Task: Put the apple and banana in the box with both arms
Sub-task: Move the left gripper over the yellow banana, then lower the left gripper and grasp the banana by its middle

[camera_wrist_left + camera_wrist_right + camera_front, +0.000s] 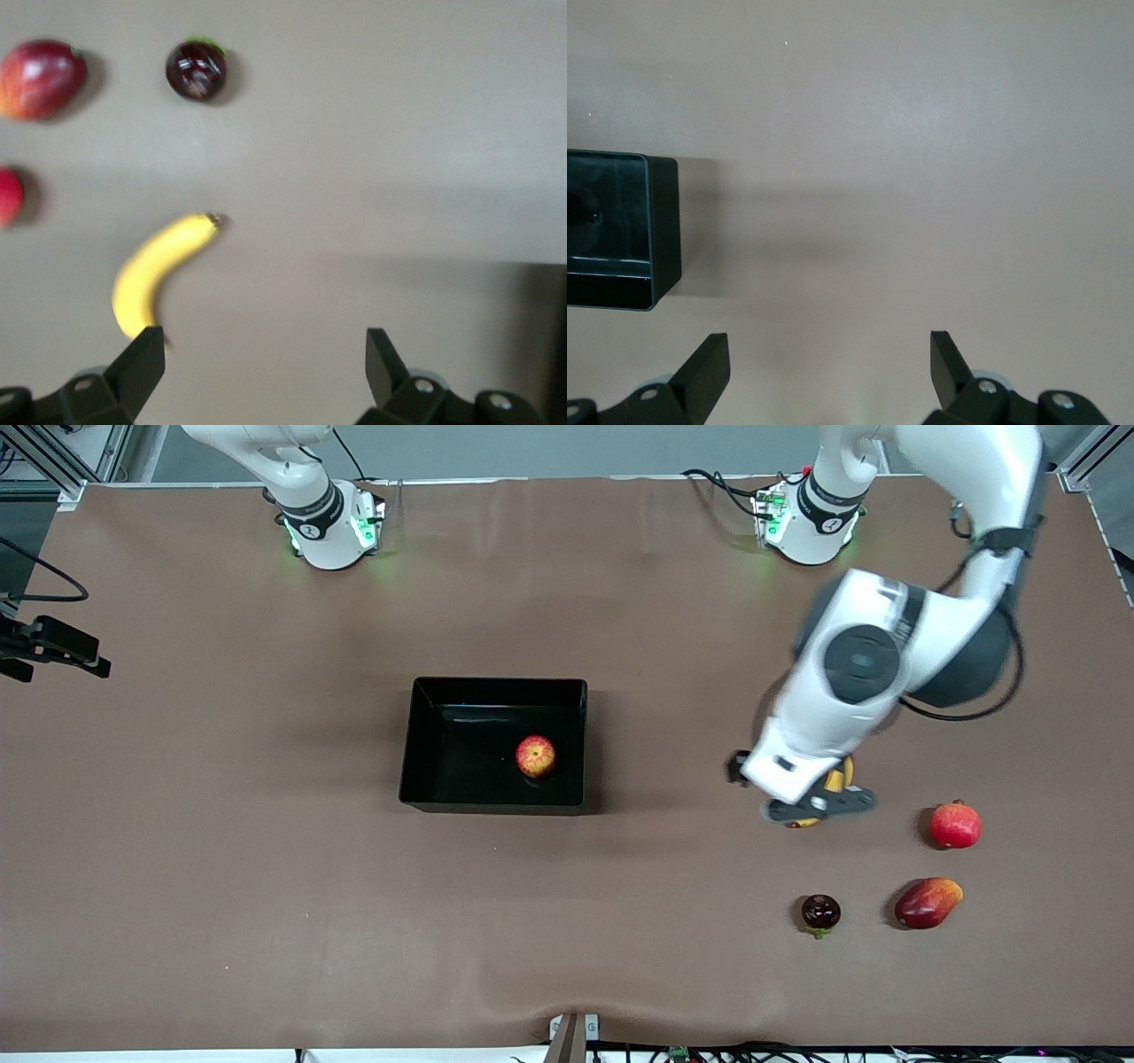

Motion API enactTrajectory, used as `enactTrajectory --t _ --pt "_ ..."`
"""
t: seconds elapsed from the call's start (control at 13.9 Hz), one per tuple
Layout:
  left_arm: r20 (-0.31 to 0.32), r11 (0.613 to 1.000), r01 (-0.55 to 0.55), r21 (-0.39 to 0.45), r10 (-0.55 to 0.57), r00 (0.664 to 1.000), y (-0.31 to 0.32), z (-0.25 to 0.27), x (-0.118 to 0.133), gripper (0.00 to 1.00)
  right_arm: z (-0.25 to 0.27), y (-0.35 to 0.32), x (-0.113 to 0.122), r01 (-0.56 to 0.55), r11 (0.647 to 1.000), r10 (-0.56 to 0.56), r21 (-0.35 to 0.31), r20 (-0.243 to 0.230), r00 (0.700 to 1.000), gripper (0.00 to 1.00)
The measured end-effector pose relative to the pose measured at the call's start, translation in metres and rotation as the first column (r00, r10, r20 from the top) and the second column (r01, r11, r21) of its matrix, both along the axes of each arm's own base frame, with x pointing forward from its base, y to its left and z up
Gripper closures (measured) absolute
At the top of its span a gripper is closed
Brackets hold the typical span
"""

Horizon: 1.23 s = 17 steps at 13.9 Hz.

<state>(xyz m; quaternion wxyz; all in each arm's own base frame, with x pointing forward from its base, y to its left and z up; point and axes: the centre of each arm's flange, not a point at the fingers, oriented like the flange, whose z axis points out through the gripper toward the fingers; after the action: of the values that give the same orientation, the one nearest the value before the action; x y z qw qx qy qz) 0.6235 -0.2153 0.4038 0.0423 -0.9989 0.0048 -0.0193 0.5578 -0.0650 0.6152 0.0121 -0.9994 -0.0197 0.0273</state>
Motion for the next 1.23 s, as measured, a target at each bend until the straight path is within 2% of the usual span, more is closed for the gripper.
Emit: enactTrajectory --t 0.22,0.36,0.5,0.72,0.79,0.87,0.94,1.23 --pt "-0.009 0.981 0.193 0.001 -0.193 0.981 0.082 -0.047 -0.013 0.00 0.004 0.004 -0.002 -0.007 1.000 0.007 0.002 -0.012 1.000 0.00" --pt "-0.040 0.949 0.316 -0.001 -0.316 0.948 0.116 -0.068 -0.017 0.00 0.010 0.007 -0.006 -0.005 1.000 0.005 0.004 -0.026 1.000 0.00" --pt "-0.042 0.914 0.406 -0.010 -0.406 0.913 0.137 -0.091 -0.018 0.00 0.013 0.014 -0.007 0.032 0.999 -0.032 -0.001 -0.035 0.999 0.00" --pt "-0.020 0.885 0.465 -0.025 -0.466 0.885 0.147 -0.135 -0.022 0.00 0.012 0.027 -0.007 0.057 0.998 -0.058 -0.032 -0.043 0.997 0.00" --pt "-0.008 0.875 0.484 -0.028 -0.485 0.875 0.146 -0.148 -0.024 0.06 0.012 0.027 -0.008 0.060 0.998 -0.061 -0.037 -0.051 0.997 0.00" --pt "0.002 0.866 0.499 -0.030 -0.499 0.867 0.146 -0.157 -0.025 0.06 0.012 0.027 -0.009 0.061 0.997 -0.063 -0.040 -0.061 0.996 0.00" --pt "0.006 0.860 0.509 -0.032 -0.509 0.860 0.148 -0.164 -0.025 0.11 0.014 0.026 -0.010 0.061 0.997 -0.064 -0.042 -0.063 0.996 0.00" --pt "-0.002 0.845 0.533 -0.045 -0.533 0.846 0.167 -0.187 -0.026 0.13 0.021 0.024 -0.011 0.066 0.997 -0.068 -0.045 -0.053 0.996 0.00"
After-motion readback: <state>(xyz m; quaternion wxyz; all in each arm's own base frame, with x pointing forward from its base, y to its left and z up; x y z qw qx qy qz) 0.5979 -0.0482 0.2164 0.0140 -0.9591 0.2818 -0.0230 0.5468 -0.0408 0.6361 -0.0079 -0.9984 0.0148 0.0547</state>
